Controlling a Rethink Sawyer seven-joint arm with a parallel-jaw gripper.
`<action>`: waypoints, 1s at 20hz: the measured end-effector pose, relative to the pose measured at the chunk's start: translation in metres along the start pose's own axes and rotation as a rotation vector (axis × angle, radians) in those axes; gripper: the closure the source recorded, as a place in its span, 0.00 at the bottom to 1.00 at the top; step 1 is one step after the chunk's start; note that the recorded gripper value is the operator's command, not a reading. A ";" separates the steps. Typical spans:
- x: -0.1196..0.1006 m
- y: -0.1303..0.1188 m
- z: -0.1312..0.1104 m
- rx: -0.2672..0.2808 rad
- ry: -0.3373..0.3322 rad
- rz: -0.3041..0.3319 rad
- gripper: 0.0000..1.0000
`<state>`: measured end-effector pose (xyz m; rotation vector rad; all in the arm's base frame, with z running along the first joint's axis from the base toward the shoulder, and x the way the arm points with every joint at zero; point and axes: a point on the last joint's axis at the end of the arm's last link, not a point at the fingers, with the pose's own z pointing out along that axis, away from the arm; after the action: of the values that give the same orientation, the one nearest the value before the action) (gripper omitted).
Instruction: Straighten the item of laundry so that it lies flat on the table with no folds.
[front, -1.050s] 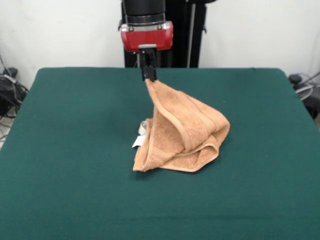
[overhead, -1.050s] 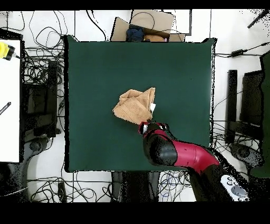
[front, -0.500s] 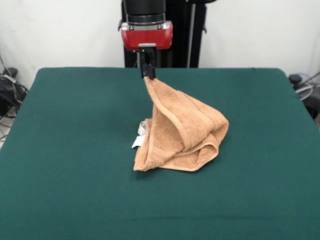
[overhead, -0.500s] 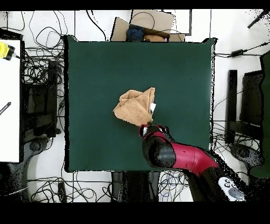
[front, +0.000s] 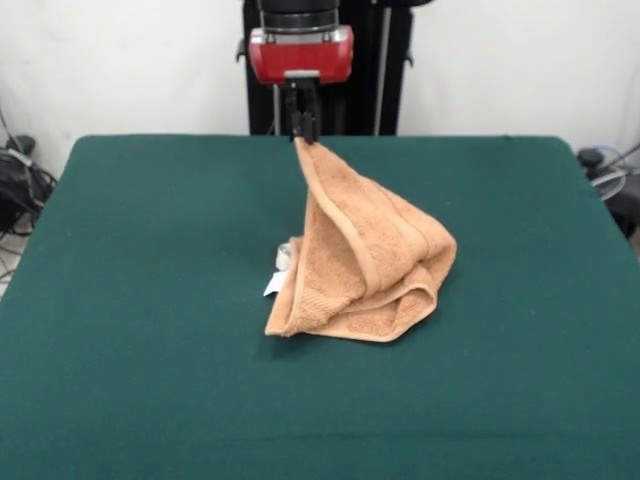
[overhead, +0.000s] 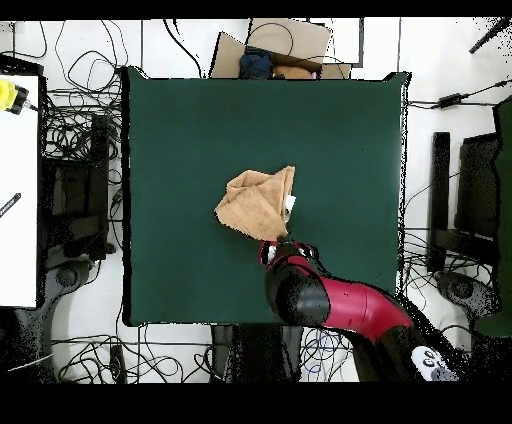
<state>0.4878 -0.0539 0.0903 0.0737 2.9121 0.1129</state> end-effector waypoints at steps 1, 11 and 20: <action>0.000 0.000 -0.001 0.001 0.000 0.002 1.00; 0.000 -0.019 -0.006 0.015 -0.011 0.035 1.00; 0.026 -0.046 0.017 -0.022 0.041 0.127 1.00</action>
<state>0.4639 -0.0967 0.0645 0.2550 2.9448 0.1692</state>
